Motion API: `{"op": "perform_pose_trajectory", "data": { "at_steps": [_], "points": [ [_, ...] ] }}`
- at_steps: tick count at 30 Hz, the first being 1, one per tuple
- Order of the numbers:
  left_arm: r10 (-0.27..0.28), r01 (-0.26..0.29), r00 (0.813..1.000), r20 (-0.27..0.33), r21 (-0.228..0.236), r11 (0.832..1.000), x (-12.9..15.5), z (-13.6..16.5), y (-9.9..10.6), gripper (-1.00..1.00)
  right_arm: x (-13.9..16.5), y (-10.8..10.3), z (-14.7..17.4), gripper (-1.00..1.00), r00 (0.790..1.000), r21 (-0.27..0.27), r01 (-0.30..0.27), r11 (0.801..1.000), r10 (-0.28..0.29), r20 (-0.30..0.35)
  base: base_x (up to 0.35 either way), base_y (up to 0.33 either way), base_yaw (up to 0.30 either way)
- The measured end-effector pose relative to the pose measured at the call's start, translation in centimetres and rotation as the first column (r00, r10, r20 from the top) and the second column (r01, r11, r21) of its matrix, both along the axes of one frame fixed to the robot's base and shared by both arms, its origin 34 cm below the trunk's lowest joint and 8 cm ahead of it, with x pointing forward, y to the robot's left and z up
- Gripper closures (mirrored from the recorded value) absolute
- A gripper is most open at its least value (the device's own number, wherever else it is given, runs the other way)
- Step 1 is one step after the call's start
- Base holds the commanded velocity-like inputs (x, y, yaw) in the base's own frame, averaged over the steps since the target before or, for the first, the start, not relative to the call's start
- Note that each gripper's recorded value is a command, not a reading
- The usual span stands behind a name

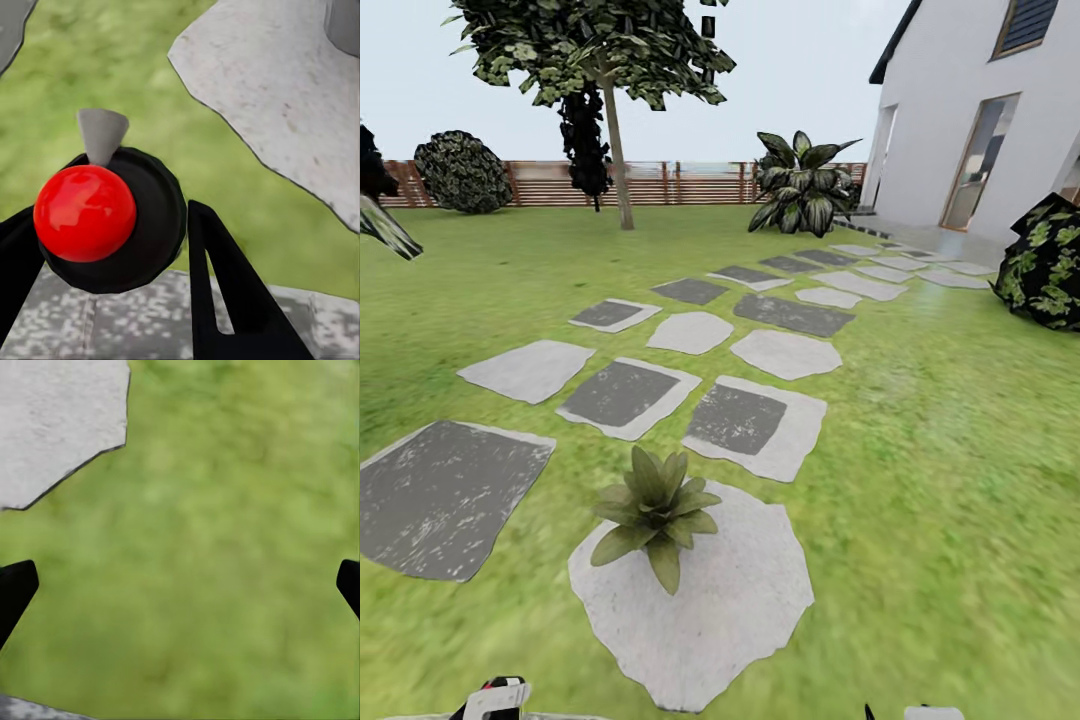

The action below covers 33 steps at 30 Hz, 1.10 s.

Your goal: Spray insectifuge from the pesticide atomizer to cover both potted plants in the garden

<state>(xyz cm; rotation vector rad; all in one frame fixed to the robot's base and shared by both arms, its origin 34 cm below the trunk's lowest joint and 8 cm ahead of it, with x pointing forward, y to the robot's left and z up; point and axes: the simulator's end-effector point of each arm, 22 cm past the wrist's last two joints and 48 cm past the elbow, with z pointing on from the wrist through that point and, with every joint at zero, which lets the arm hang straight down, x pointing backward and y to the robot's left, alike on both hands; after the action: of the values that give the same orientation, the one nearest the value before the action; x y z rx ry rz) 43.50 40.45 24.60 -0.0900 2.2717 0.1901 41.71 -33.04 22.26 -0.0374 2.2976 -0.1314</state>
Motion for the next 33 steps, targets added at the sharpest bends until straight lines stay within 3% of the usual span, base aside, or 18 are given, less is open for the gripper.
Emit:
{"op": "perform_pose_trajectory", "data": {
  "at_steps": [19, 33],
  "points": [
    [0.001, -0.001, 1.0, -0.007, 0.001, 1.0, 0.9, 4.0, 0.0, 1.0, 0.8, 0.0, 4.0, -1.0, 1.0, 0.0, 0.0, 1.0, 0.0, -0.009, 0.0, 0.0, 0.27],
    [0.003, -0.003, 1.0, -0.009, 0.002, 1.0, 1.5, 6.9, 0.1, 1.0, 1.5, 0.1, 6.9, -1.0, 1.0, 0.001, -0.008, 1.0, 0.008, -0.009, 0.0, 0.0, 0.02]
  ]
}}
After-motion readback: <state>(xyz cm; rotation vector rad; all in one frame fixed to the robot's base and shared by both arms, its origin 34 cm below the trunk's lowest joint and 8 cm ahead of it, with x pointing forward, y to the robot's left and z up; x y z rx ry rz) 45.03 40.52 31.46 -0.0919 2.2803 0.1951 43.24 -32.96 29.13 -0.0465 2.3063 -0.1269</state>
